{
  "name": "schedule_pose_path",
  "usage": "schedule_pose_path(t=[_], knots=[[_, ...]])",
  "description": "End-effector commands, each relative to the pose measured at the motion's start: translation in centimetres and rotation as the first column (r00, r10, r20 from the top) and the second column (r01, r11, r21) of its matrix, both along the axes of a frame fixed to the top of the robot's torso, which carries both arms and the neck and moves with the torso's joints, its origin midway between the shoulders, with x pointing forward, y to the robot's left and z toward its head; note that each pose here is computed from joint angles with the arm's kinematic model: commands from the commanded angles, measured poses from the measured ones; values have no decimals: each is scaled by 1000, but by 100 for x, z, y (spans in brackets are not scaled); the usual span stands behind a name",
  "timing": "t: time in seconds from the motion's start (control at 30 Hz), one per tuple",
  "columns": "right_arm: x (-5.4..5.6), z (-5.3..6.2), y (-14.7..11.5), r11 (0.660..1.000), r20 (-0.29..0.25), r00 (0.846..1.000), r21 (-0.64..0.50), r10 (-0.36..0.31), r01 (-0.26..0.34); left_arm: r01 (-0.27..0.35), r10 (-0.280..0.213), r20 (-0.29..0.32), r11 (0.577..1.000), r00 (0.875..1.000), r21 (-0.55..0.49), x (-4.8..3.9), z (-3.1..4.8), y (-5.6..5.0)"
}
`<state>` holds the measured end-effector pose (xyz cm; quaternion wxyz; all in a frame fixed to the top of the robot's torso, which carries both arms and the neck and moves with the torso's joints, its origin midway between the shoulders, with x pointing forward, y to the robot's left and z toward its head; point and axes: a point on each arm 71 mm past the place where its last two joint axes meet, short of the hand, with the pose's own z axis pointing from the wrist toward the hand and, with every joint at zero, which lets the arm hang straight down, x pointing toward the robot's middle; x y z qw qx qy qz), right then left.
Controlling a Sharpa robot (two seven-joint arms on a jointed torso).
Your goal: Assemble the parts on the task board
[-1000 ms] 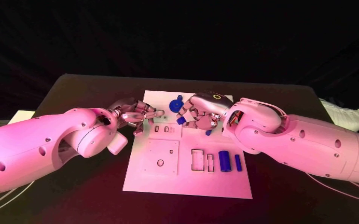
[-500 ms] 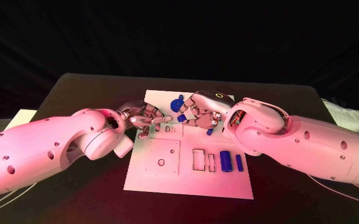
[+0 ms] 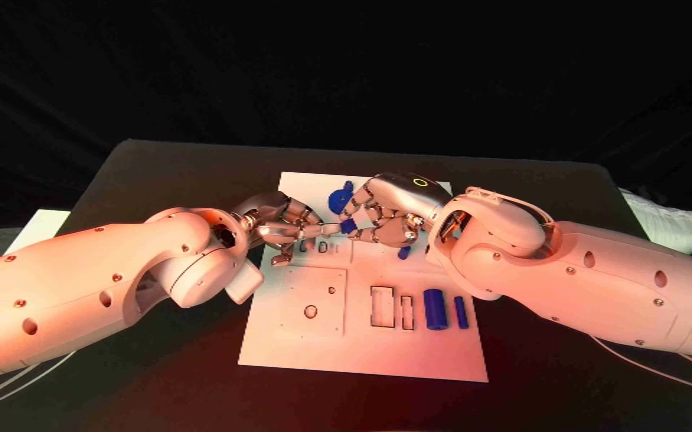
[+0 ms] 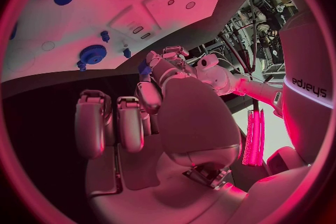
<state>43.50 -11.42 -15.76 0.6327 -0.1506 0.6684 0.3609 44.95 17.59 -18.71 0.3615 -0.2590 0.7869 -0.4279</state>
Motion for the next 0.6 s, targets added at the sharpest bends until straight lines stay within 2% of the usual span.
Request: schedule_pose_path(t=[0.03, 0.6], knots=[[-14, 27, 15, 1000, 25, 1000, 11, -2, 2, 10, -10, 1, 1000, 1000, 4, -7, 2, -31], [-83, 86, 58, 999, 67, 998, 44, 15, -18, -7, 7, -3, 1000, 1000, 8, 7, -4, -42]])
